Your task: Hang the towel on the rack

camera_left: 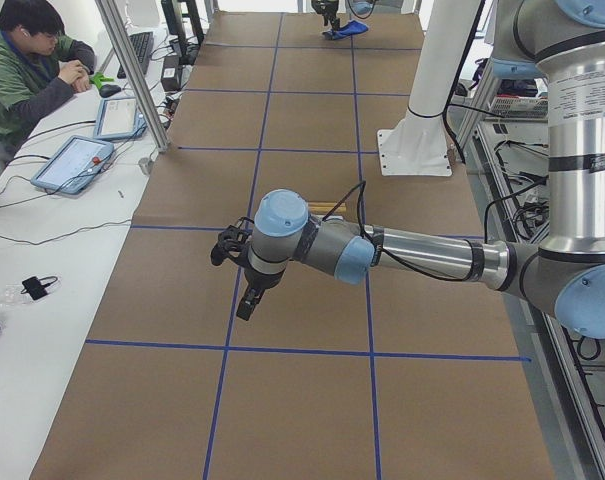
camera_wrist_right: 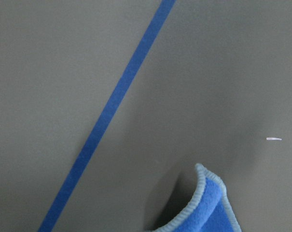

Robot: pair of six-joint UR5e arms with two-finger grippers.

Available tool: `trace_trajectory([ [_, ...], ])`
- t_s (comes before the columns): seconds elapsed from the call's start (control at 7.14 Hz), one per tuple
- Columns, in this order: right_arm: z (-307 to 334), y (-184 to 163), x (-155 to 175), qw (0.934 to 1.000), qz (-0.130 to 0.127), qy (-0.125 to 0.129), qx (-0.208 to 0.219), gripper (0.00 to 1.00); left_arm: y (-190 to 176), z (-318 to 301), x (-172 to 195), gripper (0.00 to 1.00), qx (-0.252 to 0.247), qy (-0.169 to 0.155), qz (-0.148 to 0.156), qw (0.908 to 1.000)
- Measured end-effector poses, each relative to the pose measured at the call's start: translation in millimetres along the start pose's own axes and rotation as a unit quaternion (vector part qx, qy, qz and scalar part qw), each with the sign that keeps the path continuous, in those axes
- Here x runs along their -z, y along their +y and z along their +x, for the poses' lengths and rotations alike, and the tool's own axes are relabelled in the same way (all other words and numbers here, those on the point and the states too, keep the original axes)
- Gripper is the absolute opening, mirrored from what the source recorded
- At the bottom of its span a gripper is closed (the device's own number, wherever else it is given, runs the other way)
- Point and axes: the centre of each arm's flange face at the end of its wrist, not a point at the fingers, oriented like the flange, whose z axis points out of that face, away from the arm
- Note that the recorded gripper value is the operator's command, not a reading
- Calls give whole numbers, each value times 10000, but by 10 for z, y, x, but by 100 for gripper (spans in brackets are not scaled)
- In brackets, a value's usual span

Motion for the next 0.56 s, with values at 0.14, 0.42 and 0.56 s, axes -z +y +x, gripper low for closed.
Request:
trace_trajectory([
  [0.14, 33, 16, -67, 10000, -58, 3, -17, 33, -4, 6, 7, 99, -6, 0, 6, 10000],
  [0.42, 82, 80, -154, 9999, -150, 5, -56, 0, -6, 10, 12, 99, -12, -1, 13, 10000],
  [0.56, 87, 92, -166, 9999, -165, 0, -42, 0, -7, 11, 13, 99, -13, -1, 14, 10000],
])
